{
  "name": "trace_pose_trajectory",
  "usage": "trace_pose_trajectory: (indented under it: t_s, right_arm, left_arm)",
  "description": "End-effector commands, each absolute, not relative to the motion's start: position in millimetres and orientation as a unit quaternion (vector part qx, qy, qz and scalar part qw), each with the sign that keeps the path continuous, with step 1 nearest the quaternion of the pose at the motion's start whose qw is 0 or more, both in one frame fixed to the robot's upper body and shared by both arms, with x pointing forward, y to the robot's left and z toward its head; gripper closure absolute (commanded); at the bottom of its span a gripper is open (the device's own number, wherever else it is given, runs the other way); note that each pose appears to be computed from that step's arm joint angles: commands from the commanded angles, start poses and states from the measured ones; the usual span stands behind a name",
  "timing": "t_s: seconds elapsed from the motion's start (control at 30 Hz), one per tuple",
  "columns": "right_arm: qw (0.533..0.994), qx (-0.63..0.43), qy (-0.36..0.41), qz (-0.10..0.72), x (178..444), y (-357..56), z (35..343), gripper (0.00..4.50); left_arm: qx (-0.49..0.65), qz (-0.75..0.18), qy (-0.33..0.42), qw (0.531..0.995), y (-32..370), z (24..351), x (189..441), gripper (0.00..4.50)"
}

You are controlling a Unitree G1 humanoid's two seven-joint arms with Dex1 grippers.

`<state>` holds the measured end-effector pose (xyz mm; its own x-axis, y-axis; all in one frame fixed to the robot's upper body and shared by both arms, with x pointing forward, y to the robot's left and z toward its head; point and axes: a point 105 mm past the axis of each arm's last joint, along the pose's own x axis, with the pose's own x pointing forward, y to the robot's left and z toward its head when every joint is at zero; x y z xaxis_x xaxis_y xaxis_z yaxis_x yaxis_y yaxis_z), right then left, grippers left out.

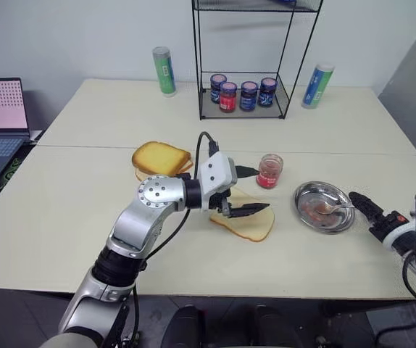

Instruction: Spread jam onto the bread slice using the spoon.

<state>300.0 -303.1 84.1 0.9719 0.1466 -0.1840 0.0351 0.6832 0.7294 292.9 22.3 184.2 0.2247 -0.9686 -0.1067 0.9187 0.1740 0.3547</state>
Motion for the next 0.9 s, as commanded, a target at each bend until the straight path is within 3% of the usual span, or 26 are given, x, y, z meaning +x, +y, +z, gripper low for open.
trace_pose_trajectory:
  t_s: [0.03, 0.23, 0.33, 0.6, 0.9]
  right_arm:
    - [0.901, 0.424, 0.084, 0.018, 308.5, -311.0, 88.7, 0.0]
    - [0.89, 0.45, 0.075, 0.024, 318.7, -305.3, 85.1, 0.0]
    - [0.889, 0.451, 0.074, 0.024, 319.2, -305.5, 84.2, 0.48]
    - [0.883, 0.464, 0.064, 0.022, 317.0, -308.2, 83.1, 2.19]
    - [0.88, 0.472, 0.045, 0.034, 317.8, -304.6, 90.0, 4.43]
  left_arm:
    - [0.182, -0.616, -0.097, 0.761, 17.4, 198.1, 292.0, 0.74]
    - [0.181, -0.616, -0.099, 0.76, 15.7, 200.7, 291.7, 0.74]
    - [0.182, -0.617, -0.099, 0.759, 16.3, 200.4, 291.8, 0.72]
    - [0.183, -0.62, -0.097, 0.756, 15.9, 197.9, 292.5, 0.72]
    - [0.186, -0.619, -0.101, 0.756, 15.7, 198.8, 295.8, 0.72]
